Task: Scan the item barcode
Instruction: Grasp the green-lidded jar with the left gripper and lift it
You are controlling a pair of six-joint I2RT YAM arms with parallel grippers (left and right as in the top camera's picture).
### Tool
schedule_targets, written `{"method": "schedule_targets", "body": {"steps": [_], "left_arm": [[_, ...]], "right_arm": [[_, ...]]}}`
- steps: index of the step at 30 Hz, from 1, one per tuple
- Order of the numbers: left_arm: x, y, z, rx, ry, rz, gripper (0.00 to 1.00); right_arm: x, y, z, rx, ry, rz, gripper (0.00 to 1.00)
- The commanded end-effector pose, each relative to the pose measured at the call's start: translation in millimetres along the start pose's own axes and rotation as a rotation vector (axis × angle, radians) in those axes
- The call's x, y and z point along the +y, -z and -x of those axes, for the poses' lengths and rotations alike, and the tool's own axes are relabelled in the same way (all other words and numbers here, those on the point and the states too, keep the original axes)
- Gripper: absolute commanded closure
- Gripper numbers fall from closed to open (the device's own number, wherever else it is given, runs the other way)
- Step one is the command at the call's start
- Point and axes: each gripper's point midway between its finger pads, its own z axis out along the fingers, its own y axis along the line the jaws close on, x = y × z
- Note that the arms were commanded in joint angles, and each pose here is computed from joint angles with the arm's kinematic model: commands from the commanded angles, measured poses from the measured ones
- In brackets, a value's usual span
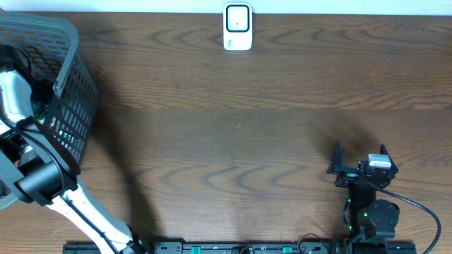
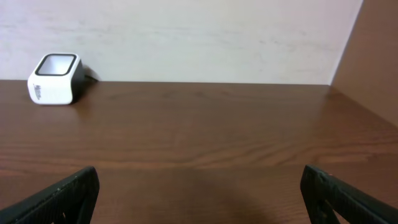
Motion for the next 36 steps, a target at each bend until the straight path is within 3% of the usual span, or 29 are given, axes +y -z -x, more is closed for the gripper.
{"method": "schedule_targets", "body": {"steps": [1,5,19,23,36], "left_arm": [[4,-1,6,-0.022,0.019,0.017,0.01],[3,-1,9,-0.032,0.021,0.012,0.07],[7,-6,7,-0.028,0.025,0.024,0.08],[8,-8,4,-0.018,0.023,0.028,0.23],[14,-7,-8,0.032,0.014,0.053,0.32]], "right_arm": [[3,0,0,-0.001,0.008,0.014,0.01],[3,0,0,-0.001,0.008,0.014,0.01],[3,0,0,-0.001,0.008,0.014,0.01],[3,0,0,-0.001,0.008,0.014,0.01],[3,0,0,-0.002,0.008,0.014,0.01]]}}
